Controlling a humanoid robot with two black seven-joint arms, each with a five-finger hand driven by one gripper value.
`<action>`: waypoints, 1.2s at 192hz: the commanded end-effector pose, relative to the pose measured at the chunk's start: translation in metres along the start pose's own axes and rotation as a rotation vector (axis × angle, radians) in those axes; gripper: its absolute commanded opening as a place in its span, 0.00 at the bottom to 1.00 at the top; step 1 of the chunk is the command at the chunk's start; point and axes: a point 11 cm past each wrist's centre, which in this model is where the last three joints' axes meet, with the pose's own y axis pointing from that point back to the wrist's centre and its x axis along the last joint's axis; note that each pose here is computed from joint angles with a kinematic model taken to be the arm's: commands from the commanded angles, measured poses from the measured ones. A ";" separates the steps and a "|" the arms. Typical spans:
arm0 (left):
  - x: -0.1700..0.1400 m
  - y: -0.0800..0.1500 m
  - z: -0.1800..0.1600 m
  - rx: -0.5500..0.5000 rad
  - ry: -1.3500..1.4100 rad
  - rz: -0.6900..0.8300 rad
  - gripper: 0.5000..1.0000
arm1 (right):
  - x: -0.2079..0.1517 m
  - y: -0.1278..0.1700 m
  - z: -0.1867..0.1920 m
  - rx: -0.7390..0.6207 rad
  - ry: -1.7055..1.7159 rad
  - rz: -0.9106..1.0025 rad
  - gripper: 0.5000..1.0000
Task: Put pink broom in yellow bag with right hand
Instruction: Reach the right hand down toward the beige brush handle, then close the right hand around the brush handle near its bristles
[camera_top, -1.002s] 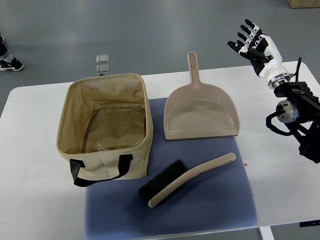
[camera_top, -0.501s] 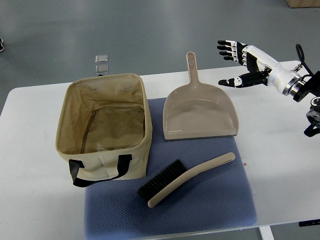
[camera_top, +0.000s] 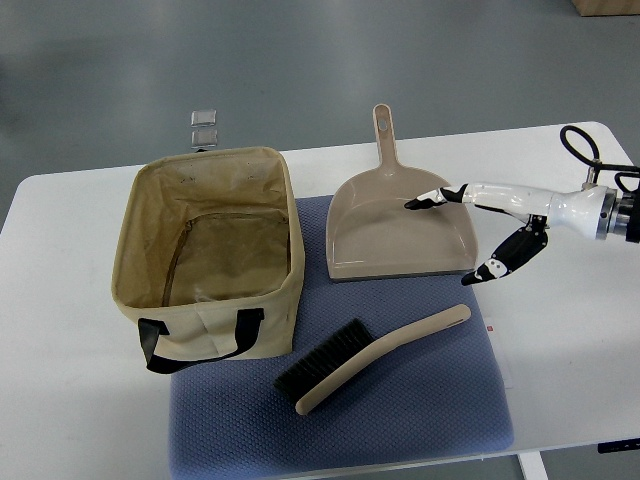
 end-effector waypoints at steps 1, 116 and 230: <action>0.000 0.000 0.000 0.000 0.000 0.000 1.00 | -0.020 -0.002 0.002 -0.008 -0.002 -0.059 0.86; 0.000 0.000 0.000 0.000 0.000 0.000 1.00 | -0.094 -0.046 0.014 -0.005 0.068 -0.055 0.83; 0.000 0.000 0.000 0.000 0.000 0.000 1.00 | -0.110 -0.053 0.027 -0.031 0.138 -0.021 0.59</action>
